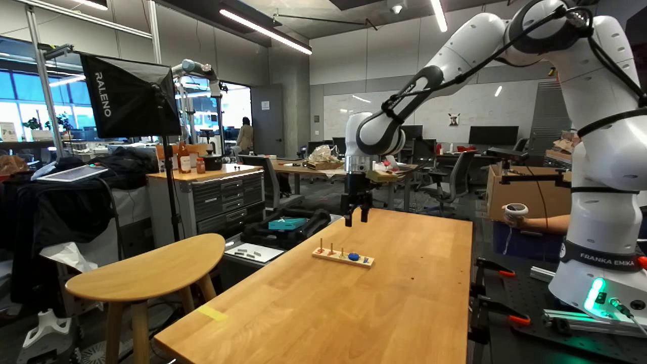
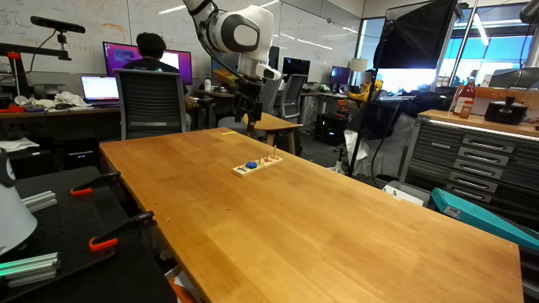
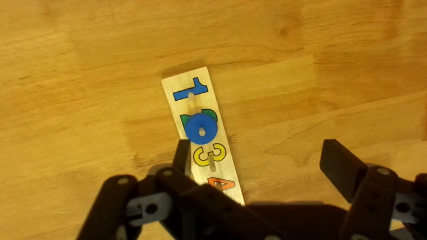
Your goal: Put the blue ring on the table
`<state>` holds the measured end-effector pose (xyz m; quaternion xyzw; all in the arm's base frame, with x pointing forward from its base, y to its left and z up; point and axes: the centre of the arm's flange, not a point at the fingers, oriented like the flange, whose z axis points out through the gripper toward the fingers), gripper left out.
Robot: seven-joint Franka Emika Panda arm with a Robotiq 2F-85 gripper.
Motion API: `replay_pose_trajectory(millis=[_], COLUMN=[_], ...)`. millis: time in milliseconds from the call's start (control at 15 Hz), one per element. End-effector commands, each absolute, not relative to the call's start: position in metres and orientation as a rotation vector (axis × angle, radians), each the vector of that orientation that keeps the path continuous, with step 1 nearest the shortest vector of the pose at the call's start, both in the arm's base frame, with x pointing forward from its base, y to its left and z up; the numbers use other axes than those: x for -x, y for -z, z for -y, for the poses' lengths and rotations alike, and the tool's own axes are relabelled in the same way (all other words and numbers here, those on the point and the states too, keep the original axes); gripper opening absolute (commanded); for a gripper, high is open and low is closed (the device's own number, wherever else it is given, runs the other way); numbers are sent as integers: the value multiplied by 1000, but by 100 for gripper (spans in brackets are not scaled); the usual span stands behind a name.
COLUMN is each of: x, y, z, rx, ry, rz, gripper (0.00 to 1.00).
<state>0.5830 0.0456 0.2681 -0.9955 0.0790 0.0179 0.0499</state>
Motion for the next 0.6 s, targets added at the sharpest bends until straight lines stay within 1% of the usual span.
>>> replay_pose_trajectory(millis=[0, 533], x=[-608, -611], y=[-237, -182], z=[-57, -60], rx=[3072, 3097], ry=[-24, 88], rz=[-236, -165], gripper=[100, 100])
